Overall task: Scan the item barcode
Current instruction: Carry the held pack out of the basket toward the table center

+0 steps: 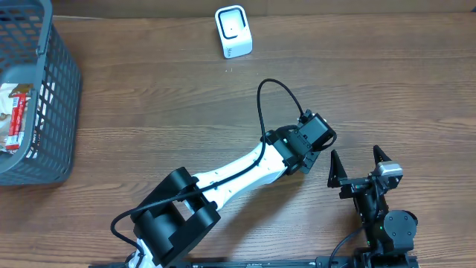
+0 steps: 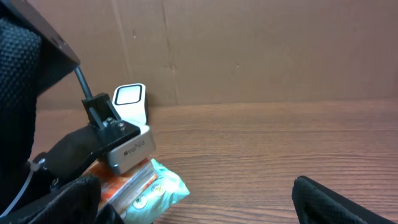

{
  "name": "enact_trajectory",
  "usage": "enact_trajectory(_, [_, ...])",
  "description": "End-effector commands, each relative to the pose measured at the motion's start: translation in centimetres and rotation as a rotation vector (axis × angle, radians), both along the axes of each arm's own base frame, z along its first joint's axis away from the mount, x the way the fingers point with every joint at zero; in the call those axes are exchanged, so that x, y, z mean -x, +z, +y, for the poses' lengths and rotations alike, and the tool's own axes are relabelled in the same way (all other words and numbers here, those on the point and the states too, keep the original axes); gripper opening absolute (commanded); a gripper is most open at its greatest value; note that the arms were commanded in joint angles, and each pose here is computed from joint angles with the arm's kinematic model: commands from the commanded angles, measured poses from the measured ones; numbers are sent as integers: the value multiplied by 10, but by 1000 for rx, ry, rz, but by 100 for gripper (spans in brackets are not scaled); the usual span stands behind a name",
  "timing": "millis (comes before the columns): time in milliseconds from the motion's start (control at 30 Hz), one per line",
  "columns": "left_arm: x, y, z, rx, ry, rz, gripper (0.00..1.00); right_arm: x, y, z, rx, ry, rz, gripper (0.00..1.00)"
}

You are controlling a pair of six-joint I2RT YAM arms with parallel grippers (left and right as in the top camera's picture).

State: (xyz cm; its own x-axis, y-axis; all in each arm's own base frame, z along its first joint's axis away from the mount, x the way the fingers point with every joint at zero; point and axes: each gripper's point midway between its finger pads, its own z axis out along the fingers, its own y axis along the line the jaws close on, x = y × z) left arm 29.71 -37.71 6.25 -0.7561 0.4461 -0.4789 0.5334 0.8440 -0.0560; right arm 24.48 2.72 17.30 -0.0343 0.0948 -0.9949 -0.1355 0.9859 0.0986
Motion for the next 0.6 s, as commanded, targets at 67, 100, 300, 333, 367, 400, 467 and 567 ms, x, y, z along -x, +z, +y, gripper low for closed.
enact_trajectory(67, [0, 6, -5, 31, 14, 1, 59, 0, -2, 1, -7, 3, -2, 100])
enact_trajectory(100, [0, 5, -5, 30, 14, 2, 64, 0, -2, 1, -7, 3, -2, 100])
enact_trajectory(300, [2, 5, -5, 32, 8, 7, 81, 0, -2, 1, -7, 3, -2, 100])
enact_trajectory(333, [2, 5, -5, 30, 4, 6, 85, 0, -2, 1, -7, 3, -2, 100])
enact_trajectory(367, [3, 5, -6, 29, -7, 8, 87, 0, -2, 1, -7, 3, -2, 100])
enact_trajectory(400, [3, 6, -7, 29, -20, 6, 89, 0, -2, 1, -7, 3, -2, 100])
enact_trajectory(467, [2, 10, -7, 35, -23, -2, 93, 0, -2, 1, -7, 3, -2, 100])
enact_trajectory(567, [1, 24, -9, 55, -34, -25, 99, 0, -2, 1, -7, 3, -2, 100])
